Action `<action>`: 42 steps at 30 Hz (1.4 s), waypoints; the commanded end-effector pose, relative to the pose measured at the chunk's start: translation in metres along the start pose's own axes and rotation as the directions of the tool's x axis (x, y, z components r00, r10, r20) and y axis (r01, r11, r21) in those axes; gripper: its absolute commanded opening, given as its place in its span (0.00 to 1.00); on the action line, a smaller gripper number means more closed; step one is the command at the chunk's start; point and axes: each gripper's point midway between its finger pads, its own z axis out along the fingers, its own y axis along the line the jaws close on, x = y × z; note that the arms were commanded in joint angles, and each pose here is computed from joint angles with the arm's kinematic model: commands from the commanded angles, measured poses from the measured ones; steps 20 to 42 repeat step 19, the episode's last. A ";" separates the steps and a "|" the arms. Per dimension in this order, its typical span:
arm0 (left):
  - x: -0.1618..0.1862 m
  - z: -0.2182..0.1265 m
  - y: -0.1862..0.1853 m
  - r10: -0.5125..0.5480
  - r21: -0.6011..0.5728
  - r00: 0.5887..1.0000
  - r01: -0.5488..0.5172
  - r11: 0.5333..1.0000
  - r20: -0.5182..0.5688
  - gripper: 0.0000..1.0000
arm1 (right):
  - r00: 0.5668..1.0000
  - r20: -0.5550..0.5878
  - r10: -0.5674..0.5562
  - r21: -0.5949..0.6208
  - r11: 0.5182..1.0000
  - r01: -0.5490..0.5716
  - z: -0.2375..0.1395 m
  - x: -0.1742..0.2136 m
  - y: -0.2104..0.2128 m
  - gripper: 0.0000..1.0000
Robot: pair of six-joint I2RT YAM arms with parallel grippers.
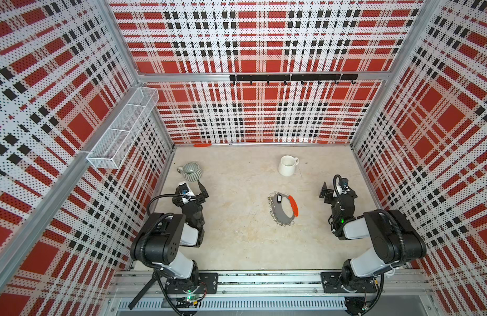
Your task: Put the keys on the keyring
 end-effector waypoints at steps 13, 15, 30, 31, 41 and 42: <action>-0.004 -0.003 0.001 0.000 -0.004 1.000 0.000 1.000 0.021 0.98 | 1.000 0.028 -0.004 -0.039 0.999 0.005 0.005 -0.010 0.006 1.00; -0.003 -0.003 0.001 0.000 -0.003 1.000 0.000 1.000 0.019 0.98 | 1.000 0.021 0.003 -0.052 0.999 -0.002 0.005 -0.009 0.007 1.00; -0.003 -0.003 0.001 0.001 -0.004 1.000 -0.001 1.000 0.019 0.98 | 0.999 0.032 0.000 -0.047 0.999 0.001 0.003 -0.010 0.005 1.00; -0.003 -0.003 0.001 0.001 -0.004 1.000 -0.001 1.000 0.019 0.98 | 0.999 0.032 0.000 -0.047 0.999 0.001 0.003 -0.010 0.005 1.00; -0.003 -0.003 0.001 0.001 -0.004 1.000 -0.001 1.000 0.019 0.98 | 0.999 0.032 0.000 -0.047 0.999 0.001 0.003 -0.010 0.005 1.00; -0.003 -0.003 0.001 0.001 -0.004 1.000 -0.001 1.000 0.019 0.98 | 0.999 0.032 0.000 -0.047 0.999 0.001 0.003 -0.010 0.005 1.00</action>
